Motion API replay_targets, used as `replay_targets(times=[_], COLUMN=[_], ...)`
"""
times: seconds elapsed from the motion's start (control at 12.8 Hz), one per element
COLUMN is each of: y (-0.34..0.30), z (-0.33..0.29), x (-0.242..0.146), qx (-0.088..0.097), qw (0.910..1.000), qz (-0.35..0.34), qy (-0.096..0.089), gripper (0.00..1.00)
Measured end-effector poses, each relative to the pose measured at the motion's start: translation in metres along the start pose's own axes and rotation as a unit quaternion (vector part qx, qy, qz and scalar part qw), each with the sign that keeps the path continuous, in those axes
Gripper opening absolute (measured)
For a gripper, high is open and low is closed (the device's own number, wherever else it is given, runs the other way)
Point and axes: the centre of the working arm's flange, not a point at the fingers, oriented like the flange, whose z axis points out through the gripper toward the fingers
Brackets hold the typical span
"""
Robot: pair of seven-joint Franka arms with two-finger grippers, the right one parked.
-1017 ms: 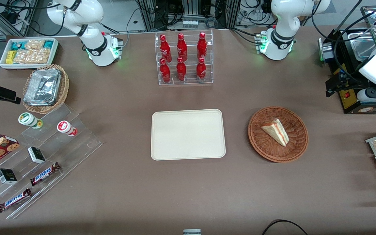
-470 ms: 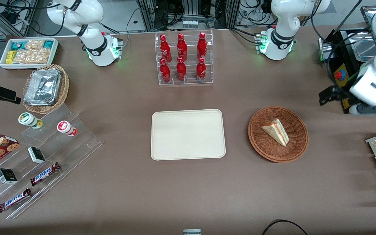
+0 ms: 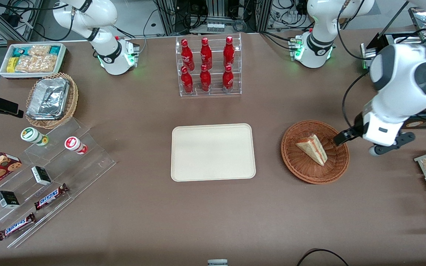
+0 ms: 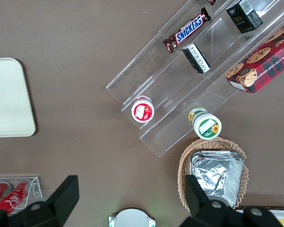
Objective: Place sandwich from basket to tray
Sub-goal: 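Move the left gripper down over the wrapped sandwich in the wicker basket, then close the left gripper on the wrapped sandwich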
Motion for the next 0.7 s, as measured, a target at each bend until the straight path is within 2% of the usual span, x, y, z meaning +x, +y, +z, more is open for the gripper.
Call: replay_targets(times=[0.16, 0.31, 0.55, 0.7], y=[0.005, 0.017, 0.024, 0.020], z=[0.024, 0.051, 0.098, 0.121], x=[-0.009, -0.023, -0.040, -0.044], qx=[-0.015, -0.025, -0.027, -0.019], qw=[0.9971, 0.9921, 0.9913, 0.9914], qz=[-0.074, -0.122, -0.128, -0.129], qy=[0.014, 0.018, 0.009, -0.002], gripper=[1.00, 1.00, 1.00, 1.00])
